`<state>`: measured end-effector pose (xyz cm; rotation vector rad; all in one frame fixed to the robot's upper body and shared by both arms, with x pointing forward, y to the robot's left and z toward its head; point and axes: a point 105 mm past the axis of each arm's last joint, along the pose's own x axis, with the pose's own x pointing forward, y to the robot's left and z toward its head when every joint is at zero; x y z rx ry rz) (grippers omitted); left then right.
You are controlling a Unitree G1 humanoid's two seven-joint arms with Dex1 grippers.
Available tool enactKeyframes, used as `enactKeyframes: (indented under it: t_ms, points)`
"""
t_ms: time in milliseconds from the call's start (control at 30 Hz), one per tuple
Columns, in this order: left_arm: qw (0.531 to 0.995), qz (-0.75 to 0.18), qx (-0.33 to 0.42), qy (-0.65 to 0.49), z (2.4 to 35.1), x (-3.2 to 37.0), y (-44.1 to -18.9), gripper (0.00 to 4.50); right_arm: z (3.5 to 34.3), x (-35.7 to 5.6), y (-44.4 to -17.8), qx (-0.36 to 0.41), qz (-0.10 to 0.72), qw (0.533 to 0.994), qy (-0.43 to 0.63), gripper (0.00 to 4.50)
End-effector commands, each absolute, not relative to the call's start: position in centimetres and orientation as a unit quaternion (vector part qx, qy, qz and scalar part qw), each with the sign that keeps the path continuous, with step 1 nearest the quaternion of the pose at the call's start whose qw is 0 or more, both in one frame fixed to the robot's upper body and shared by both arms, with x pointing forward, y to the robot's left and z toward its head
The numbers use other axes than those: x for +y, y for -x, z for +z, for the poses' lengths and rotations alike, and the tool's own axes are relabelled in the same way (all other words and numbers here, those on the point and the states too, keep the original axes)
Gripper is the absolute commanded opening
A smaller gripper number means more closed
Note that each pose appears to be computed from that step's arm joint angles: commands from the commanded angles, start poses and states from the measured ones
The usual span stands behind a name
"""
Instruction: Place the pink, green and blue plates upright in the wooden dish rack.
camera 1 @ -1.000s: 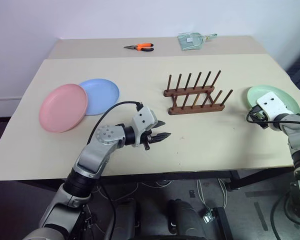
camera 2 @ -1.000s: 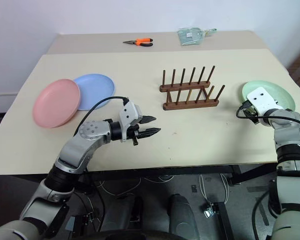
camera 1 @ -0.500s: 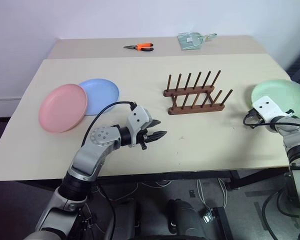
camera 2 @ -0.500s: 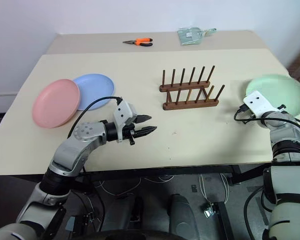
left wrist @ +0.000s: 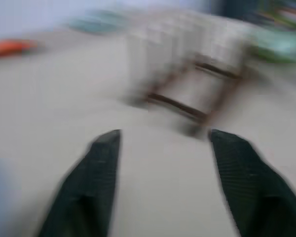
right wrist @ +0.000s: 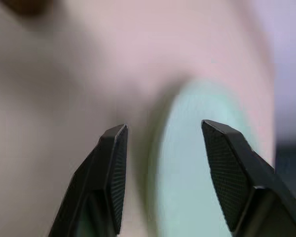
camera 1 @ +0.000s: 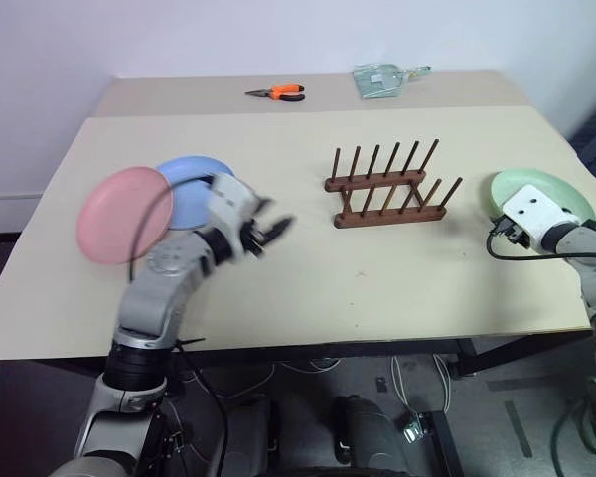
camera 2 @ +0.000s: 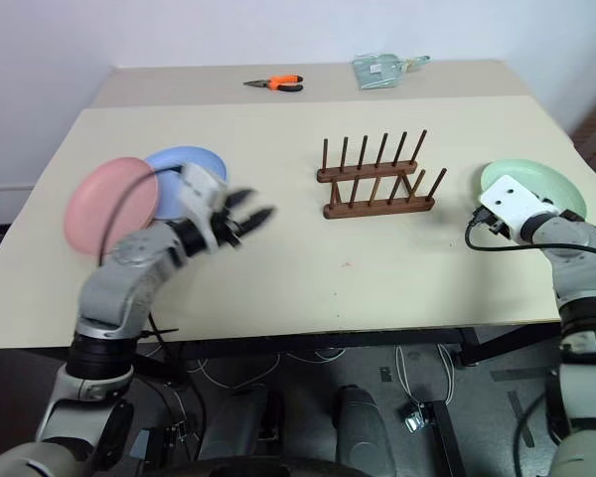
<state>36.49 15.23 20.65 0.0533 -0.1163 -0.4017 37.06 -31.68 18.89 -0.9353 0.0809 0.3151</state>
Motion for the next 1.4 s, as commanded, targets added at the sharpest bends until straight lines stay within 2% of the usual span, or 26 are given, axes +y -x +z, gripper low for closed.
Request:
enactKeyframes:
  t_ms: [33, 67, 133, 167, 233, 367, 467, 533, 667, 767, 833, 1000, 1033, 1133, 1300, 1400]
  points:
    - [0.994, 0.063, -0.091, -0.025, 23.3, 25.4, -36.3, 4.5, 26.0, -25.8, -34.3, -0.07, 0.264, 0.886, 0.375, 3.06]
    - [0.988, 0.129, -0.079, -0.031, 23.1, 28.0, -35.7, 4.5, 27.4, -24.0, -33.4, -0.089, 0.303, 0.885, 0.343, 3.32]
    - [0.975, 0.215, -0.041, -0.032, 21.8, 31.9, -34.4, 4.5, 29.0, -20.1, -31.3, -0.107, 0.388, 0.867, 0.293, 4.26]
    - [0.97, 0.24, -0.015, -0.038, 20.8, 33.2, -33.8, 4.5, 29.0, -18.2, -30.2, -0.102, 0.435, 0.849, 0.281, 4.39]
    - [0.962, 0.267, 0.019, -0.046, 19.3, 34.5, -32.8, 4.5, 28.2, -15.0, -28.3, -0.093, 0.51, 0.81, 0.276, 4.39]
    - [0.954, 0.296, 0.052, 0.013, 17.5, 35.3, -31.3, 4.5, 25.9, -10.3, -28.1, -0.098, 0.567, 0.775, 0.261, 4.39]
    - [0.946, 0.297, 0.101, 0.079, 15.1, 34.9, -30.7, 4.5, 23.3, -8.4, -28.2, -0.082, 0.588, 0.76, 0.264, 4.39]
    - [0.941, 0.298, 0.121, 0.107, 14.2, 34.6, -30.4, 4.5, 22.6, -7.8, -28.2, -0.081, 0.592, 0.757, 0.264, 4.39]
    - [0.929, 0.245, 0.151, 0.235, 12.4, 32.3, -31.4, 4.5, 21.2, -6.9, -27.5, -0.078, 0.607, 0.747, 0.26, 4.39]
    - [0.919, 0.242, 0.147, 0.275, 12.1, 32.2, -31.8, 3.72, 20.7, -6.7, -27.3, -0.077, 0.607, 0.747, 0.259, 4.5]
    - [0.913, 0.227, 0.138, 0.31, 12.3, 31.8, -32.5, 2.81, 20.3, -6.7, -27.3, -0.075, 0.604, 0.75, 0.259, 4.5]
    - [0.91, 0.213, 0.136, 0.33, 12.4, 31.3, -33.3, 0.21, 20.1, -6.8, -27.2, -0.077, 0.592, 0.76, 0.258, 4.5]
    - [0.908, 0.212, 0.134, 0.335, 12.4, 31.2, -33.4, 0.07, 20.1, -6.8, -27.2, -0.077, 0.59, 0.761, 0.258, 4.5]
    - [0.912, 0.209, 0.108, 0.336, 13.3, 31.3, -33.4, 0.07, 20.1, -6.9, -27.2, -0.077, 0.585, 0.765, 0.258, 4.5]
    - [0.955, 0.112, -0.008, 0.275, 19.2, 29.0, -34.0, 0.07, 20.4, -7.4, -27.9, -0.061, 0.574, 0.771, 0.268, 4.5]
    - [0.974, 0.038, -0.04, 0.221, 22.5, 25.5, -34.8, 0.07, 21.5, -6.4, -29.1, -0.115, 0.542, 0.764, 0.331, 4.5]
